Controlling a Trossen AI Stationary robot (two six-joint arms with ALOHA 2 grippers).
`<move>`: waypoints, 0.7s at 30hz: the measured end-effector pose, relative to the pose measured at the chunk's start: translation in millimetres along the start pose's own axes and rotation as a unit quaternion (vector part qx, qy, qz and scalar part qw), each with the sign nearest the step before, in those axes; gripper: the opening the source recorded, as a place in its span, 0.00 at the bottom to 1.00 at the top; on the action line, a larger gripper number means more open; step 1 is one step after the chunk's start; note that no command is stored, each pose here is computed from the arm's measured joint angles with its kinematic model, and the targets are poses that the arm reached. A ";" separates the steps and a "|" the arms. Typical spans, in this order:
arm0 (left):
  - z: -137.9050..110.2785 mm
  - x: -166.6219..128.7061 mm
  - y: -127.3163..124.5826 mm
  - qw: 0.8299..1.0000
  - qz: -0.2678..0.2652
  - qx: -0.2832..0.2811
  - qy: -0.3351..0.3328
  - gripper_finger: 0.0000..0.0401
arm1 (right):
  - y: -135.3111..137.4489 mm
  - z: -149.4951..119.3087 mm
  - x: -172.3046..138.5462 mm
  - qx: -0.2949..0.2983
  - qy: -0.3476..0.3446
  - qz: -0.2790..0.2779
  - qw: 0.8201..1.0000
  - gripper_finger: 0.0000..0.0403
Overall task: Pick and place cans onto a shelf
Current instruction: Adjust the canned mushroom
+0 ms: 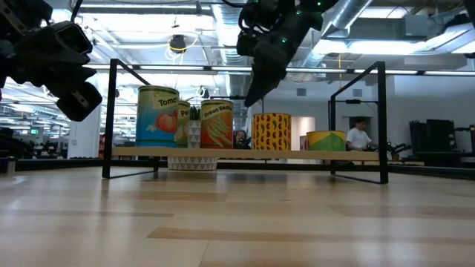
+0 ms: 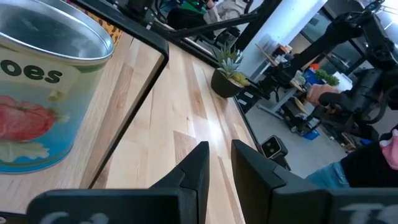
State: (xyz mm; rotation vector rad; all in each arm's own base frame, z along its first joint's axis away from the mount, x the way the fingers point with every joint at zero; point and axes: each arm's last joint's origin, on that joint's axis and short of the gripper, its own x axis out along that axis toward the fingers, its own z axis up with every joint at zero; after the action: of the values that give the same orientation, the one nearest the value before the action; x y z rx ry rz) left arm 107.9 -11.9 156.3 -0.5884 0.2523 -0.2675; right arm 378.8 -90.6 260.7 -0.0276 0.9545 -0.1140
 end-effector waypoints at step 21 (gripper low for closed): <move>0.1 0.0 0.3 1.000 0.004 -0.001 -0.003 0.14 | -5.2 -2.8 20.2 0.005 0.010 -0.001 1.000 0.03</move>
State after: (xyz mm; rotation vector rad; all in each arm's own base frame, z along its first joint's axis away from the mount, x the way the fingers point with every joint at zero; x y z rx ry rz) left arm 108.0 -11.6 156.2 -0.5906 0.2505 -0.2570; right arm 387.6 -97.9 243.0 -0.0181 0.9733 -0.1211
